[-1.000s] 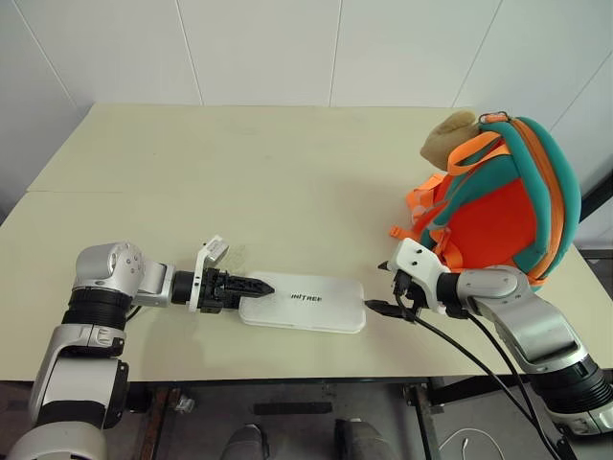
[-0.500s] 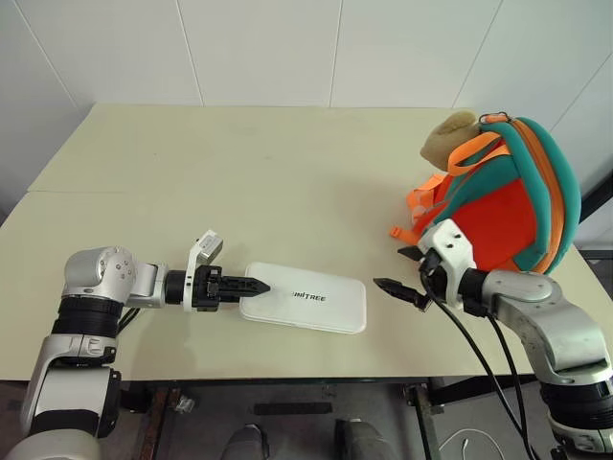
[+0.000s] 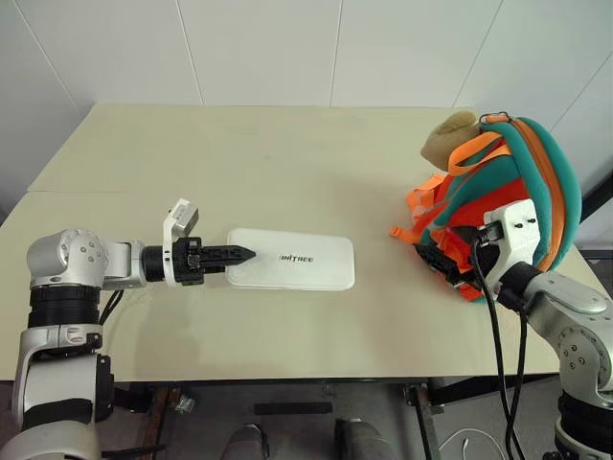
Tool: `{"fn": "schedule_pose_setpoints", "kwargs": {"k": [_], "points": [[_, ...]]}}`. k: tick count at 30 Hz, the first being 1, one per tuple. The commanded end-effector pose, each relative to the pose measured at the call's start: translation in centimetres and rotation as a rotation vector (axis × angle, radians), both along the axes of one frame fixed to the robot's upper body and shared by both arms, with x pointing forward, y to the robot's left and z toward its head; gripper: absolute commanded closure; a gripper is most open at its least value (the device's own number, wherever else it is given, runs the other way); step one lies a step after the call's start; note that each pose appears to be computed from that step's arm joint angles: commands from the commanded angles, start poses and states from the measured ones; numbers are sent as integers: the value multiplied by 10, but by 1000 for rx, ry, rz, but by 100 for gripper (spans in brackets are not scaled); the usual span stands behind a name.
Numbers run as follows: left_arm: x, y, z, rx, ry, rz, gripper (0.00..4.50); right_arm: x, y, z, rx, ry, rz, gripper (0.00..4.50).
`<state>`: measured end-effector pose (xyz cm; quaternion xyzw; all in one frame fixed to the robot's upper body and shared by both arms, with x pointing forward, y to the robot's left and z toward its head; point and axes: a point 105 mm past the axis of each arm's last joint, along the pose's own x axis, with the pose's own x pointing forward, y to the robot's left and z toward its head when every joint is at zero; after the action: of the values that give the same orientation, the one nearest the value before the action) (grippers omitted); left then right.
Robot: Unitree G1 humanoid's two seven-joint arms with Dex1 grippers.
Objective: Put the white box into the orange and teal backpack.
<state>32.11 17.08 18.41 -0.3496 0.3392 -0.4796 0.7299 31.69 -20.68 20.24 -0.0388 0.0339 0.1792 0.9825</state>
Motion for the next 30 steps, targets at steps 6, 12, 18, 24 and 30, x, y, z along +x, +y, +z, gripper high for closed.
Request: {"fn": "schedule_pose_setpoints", "kwargs": {"k": [6, 12, 18, 24, 30], "points": [[-3, -8, 23, -119, -63, -27, 325, 44, 0, 34, 40, -202, -180, 0], [-1, -4, 31, -162, -100, 12, 325, 72, 12, 46, 84, -242, -233, 38], [7, 16, 43, -206, -151, 149, 325, 74, 23, 60, 136, -266, -172, 235], [16, 33, 61, -253, -219, 265, 325, 72, 50, 77, 196, -277, -2, 430], [30, 64, 81, -323, -283, 441, 325, 50, 105, 99, 254, -282, 304, 450]]}}
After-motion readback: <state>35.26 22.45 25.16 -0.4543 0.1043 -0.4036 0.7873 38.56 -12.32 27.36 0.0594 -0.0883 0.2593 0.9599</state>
